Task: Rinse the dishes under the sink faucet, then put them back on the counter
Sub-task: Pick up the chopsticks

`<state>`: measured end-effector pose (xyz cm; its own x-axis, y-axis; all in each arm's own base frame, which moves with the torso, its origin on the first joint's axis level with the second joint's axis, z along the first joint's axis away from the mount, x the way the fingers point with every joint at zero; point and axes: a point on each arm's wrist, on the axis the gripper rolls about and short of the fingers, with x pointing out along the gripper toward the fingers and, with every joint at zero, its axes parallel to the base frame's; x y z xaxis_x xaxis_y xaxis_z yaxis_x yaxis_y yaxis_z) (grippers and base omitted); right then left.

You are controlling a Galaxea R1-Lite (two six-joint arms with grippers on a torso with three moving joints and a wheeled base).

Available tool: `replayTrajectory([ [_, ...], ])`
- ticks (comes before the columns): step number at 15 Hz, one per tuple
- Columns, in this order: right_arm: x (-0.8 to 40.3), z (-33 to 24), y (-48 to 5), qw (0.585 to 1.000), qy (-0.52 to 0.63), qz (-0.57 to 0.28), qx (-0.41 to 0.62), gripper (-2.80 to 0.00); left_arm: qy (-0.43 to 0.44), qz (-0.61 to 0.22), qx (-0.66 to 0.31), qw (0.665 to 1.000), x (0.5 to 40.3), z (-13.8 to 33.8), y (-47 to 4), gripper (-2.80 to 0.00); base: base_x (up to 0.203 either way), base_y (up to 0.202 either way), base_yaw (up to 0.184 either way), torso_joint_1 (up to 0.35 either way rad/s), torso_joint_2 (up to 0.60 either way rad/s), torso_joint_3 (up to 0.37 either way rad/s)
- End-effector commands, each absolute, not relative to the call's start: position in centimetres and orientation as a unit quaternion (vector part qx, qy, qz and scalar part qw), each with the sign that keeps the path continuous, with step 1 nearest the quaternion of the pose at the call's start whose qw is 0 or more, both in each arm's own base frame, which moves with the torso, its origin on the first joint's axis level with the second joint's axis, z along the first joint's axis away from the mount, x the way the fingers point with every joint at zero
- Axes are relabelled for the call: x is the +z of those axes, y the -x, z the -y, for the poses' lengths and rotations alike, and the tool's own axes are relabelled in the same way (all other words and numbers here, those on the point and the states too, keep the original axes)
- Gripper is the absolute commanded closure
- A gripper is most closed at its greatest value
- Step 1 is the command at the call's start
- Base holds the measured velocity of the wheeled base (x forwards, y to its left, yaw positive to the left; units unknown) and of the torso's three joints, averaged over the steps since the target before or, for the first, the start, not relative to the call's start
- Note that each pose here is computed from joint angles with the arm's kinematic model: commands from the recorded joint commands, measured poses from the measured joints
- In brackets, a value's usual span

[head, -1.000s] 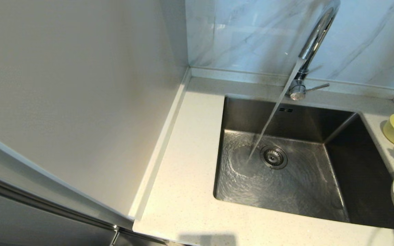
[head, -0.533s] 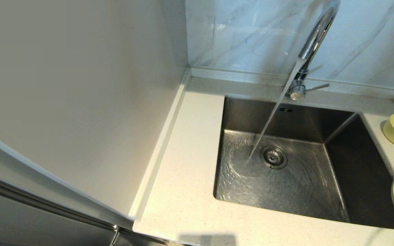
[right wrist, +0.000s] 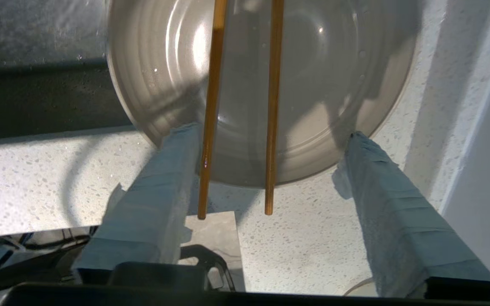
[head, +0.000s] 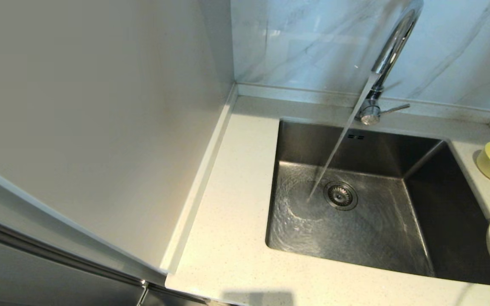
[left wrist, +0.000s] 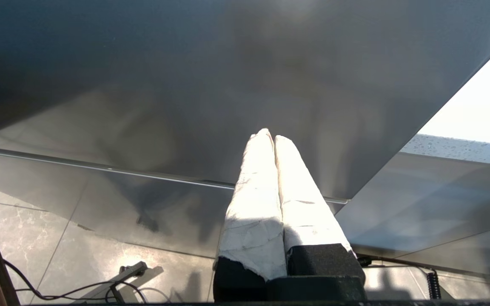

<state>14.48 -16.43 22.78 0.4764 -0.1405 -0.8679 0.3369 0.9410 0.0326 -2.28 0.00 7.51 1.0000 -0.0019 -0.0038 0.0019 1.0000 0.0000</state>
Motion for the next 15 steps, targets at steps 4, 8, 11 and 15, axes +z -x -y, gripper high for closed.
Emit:
replayTrajectory([
  [4, 21.1, 16.8, -15.4, 0.845, -0.103, -0.511, -0.117, -2.80, 0.000, -0.002, -0.001, 1.000, 7.5, 0.0, 2.3, 0.00, 0.000, 0.000, 0.000, 0.000, 0.00, 0.000],
  [8, 20.0, 16.7, -16.6, 0.852, -0.083, -0.506, -0.105, -2.80, 0.000, -0.002, -0.001, 1.000, 7.5, 0.0, 2.3, 0.00, 0.000, 0.000, 0.000, 0.000, 0.00, 0.000],
  [11, 19.2, 16.6, -17.0, 0.852, -0.080, -0.508, -0.099, -2.80, 0.000, -0.002, -0.001, 1.000, 7.5, 0.0, 2.3, 0.00, 0.000, 0.000, 0.000, 0.000, 0.00, 0.000],
  [15, 18.3, 17.1, -17.7, 0.846, -0.087, -0.519, -0.091, -2.80, 0.000, -0.002, -0.001, 1.000, 7.5, 0.0, 2.3, 0.00, 0.000, 0.000, 0.000, 0.000, 0.00, 0.000],
])
